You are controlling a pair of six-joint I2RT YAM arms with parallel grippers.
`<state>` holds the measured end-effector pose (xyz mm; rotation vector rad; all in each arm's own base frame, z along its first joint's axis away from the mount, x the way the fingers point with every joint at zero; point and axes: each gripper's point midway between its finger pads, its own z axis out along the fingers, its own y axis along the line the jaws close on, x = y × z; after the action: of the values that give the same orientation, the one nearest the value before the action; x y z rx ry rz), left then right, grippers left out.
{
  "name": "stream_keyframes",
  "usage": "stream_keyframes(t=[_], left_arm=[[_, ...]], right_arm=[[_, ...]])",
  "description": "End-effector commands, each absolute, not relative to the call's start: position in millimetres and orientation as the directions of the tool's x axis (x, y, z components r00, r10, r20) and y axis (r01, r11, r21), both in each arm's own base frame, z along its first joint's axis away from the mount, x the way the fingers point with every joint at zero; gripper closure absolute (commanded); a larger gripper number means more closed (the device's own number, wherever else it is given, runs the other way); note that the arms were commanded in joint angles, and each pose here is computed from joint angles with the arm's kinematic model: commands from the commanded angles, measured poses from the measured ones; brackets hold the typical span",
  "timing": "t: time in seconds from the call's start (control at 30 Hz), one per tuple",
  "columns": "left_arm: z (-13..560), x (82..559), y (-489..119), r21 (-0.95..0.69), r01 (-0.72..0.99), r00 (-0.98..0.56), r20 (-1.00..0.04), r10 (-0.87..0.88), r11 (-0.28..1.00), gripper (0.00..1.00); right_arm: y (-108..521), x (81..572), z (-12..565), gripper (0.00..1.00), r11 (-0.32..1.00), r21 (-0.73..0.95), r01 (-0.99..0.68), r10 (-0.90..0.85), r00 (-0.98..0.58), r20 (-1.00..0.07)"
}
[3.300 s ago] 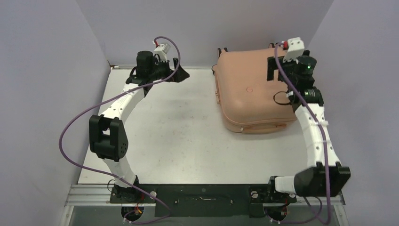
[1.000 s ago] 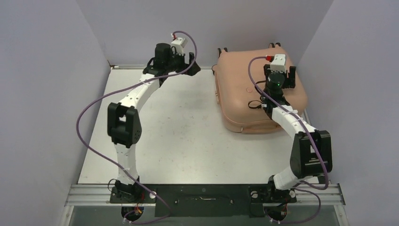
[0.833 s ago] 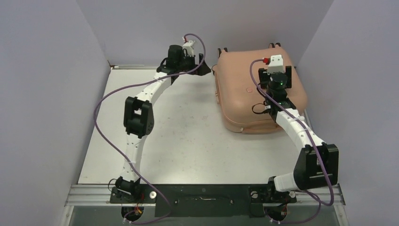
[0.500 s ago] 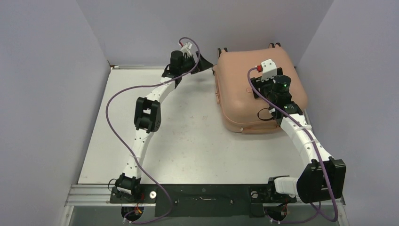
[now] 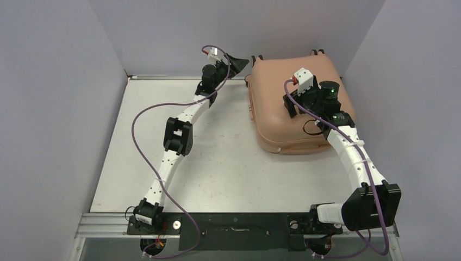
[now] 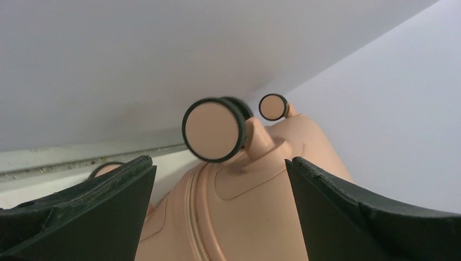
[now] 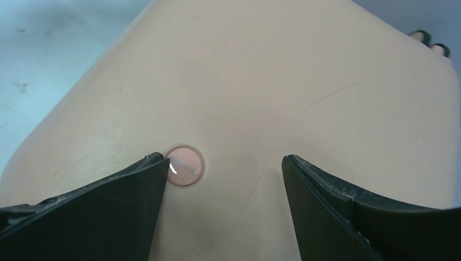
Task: Pack the luggage
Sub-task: Zip the luggage at the center of the board.
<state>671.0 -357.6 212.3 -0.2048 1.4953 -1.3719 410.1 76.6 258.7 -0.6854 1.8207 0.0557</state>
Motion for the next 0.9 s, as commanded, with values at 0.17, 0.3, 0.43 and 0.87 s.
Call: stream_keyframes(t=[0.17, 0.3, 0.43, 0.87], left_arm=[[190, 649, -402, -0.8, 0.55, -0.464, -0.531, -0.709, 0.239, 0.04], [177, 644, -408, -0.815, 0.541, -0.498, -0.509, -0.702, 0.206, 0.04], [172, 630, -419, -0.821, 0.552, -0.553, -0.494, -0.671, 0.15, 0.04], [182, 610, -434, -0.836, 0.542, -0.629, -0.467, -0.621, 0.08, 0.04]], right_arm=[[117, 364, 281, 0.2, 0.647, -0.216, -0.732, -0.447, -0.134, -0.885], [115, 362, 283, 0.2, 0.645, -0.222, -0.731, -0.454, -0.133, -0.881], [101, 352, 283, 0.2, 0.635, -0.29, -0.716, -0.528, -0.128, -0.84], [86, 231, 204, 0.32, 0.171, -0.249, -0.953, -0.801, 0.013, -0.599]])
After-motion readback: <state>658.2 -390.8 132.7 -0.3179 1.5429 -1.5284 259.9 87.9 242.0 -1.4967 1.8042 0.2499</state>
